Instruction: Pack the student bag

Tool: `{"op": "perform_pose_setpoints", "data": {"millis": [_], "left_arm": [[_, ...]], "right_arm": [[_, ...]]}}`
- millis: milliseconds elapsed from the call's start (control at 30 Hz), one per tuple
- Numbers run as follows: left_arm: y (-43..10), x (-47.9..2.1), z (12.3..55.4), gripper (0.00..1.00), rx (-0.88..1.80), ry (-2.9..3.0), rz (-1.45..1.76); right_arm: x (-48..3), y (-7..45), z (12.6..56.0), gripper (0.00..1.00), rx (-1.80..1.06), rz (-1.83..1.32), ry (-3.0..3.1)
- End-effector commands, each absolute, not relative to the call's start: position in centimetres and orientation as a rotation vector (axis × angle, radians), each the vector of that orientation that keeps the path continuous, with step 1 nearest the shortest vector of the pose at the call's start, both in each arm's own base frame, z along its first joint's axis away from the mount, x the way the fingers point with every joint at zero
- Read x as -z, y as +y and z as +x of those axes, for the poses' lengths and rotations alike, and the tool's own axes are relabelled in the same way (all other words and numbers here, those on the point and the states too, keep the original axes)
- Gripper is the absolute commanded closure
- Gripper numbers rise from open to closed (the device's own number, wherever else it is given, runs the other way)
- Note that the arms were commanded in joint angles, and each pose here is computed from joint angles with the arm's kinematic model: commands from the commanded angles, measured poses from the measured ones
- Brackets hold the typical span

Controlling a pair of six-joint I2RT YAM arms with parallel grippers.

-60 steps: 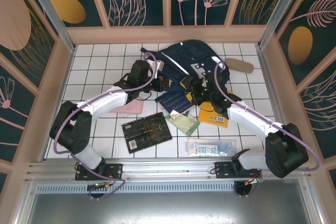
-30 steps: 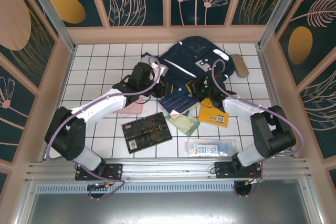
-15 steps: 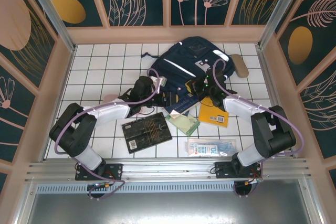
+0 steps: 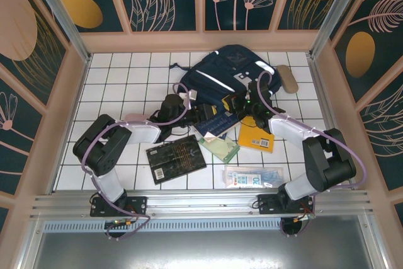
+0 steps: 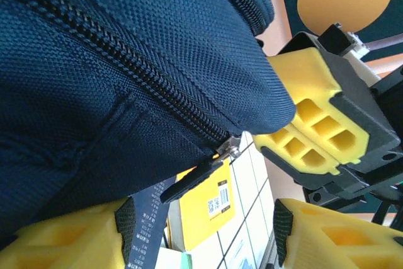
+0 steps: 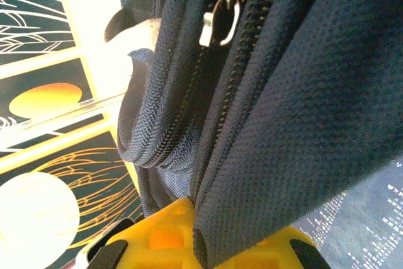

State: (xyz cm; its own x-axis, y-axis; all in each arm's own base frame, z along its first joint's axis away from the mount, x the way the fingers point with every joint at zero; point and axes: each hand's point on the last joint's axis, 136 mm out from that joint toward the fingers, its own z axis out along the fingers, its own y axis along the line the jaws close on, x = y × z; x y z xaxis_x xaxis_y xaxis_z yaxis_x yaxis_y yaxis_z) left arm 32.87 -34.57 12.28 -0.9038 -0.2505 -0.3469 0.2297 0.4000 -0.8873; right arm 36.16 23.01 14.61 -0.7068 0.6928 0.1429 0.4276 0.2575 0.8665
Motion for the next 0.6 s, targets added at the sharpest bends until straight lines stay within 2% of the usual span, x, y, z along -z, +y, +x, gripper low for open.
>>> {"op": "perform_pose_setpoints", "data": {"millis": [0,333,567], "left_arm": [[-35.2,-13.7,34.2,0.39,1.558,2.156,-0.014],[-36.0,-14.2,34.1,0.41,1.625,2.101,0.033],[-36.4,-14.5,33.7,0.37,1.636,2.084,0.055]], "right_arm": [[-20.5,24.7,36.3,1.0,-1.603,0.881,2.153],[-20.1,25.6,36.0,1.0,-1.675,0.905,2.156],[-20.2,26.1,36.0,1.0,-1.737,0.928,2.142]]}}
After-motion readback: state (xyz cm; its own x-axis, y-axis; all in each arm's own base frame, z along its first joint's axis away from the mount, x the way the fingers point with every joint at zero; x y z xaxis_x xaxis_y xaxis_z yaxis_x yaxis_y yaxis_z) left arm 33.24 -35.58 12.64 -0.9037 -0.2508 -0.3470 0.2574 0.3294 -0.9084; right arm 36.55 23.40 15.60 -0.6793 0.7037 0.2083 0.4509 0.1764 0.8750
